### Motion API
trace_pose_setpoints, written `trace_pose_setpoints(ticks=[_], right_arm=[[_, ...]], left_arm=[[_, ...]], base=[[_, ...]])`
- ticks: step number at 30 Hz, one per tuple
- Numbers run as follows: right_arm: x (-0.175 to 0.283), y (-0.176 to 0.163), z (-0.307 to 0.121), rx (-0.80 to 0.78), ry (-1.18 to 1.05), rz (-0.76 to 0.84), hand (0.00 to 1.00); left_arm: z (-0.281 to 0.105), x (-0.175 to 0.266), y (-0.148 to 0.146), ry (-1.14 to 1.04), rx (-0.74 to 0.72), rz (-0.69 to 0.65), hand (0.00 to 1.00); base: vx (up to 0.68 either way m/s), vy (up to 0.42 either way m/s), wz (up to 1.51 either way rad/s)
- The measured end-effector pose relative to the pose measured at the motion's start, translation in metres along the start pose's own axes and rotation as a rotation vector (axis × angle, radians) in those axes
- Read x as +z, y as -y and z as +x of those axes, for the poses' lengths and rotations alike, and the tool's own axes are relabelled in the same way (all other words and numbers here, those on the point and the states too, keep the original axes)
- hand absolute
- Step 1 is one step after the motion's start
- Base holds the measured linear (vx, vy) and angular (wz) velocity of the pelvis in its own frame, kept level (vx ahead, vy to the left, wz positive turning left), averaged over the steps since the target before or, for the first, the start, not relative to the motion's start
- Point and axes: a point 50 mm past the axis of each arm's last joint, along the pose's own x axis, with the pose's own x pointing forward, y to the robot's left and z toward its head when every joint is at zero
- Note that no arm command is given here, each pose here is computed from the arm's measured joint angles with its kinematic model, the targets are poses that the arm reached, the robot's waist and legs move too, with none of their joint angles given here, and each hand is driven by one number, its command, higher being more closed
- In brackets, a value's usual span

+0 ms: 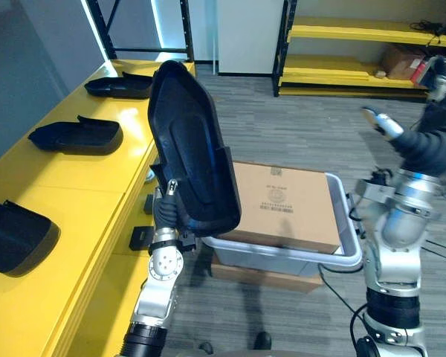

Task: Walk over and take plastic housings, then place them on the shelf

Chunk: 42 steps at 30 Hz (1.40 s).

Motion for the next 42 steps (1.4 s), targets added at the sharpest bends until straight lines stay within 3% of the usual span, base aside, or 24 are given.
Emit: trace_pose_setpoints(ticks=[3, 7, 10, 14, 19, 27, 39, 42], right_arm=[[-0.09, 0.073, -0.066, -0.191, -0.533, -0.213, 0.0], [-0.137, 0.125, -0.154, -0.356, -0.993, -0.299, 0.0], [-0.152, 0.142, -0.217, -0.352, -1.29, -0.353, 0.0], [-0.153, 0.146, -0.268, -0.304, -1.529, -0.38, 0.0], [-0.154, 0.134, -0.292, -0.169, -1.654, -0.397, 0.0], [-0.164, 0.109, -0.286, 0.032, -1.652, -0.438, 0.0], [-0.175, 0.095, -0.258, 0.096, -1.571, -0.434, 0.0], [-0.177, 0.083, -0.258, 0.116, -1.567, -0.412, 0.0]], left_arm=[[-0.011, -0.002, -0.025, -0.016, 0.1, 0.018, 1.0], [-0.023, -0.011, -0.033, -0.064, 0.134, 0.022, 1.0], [-0.025, -0.011, -0.033, -0.06, 0.112, 0.024, 1.0], [-0.026, -0.009, -0.031, -0.043, 0.1, 0.014, 1.0], [-0.029, -0.009, -0.031, -0.046, 0.1, -0.005, 1.0], [-0.031, 0.005, -0.009, 0.01, 0.01, -0.078, 1.0], [-0.026, 0.016, 0.021, 0.041, -0.084, -0.184, 1.0], [-0.023, 0.017, 0.016, 0.051, -0.065, -0.168, 1.0]], base=[[0.01, 0.008, 0.0], [0.05, 0.02, -0.01], [0.04, 0.02, 0.02], [0.03, 0.024, 0.1], [0.0, 0.031, 0.46], [0.0, 0.015, 1.24], [0.12, 0.173, 1.21], [0.17, 0.143, 0.91]])
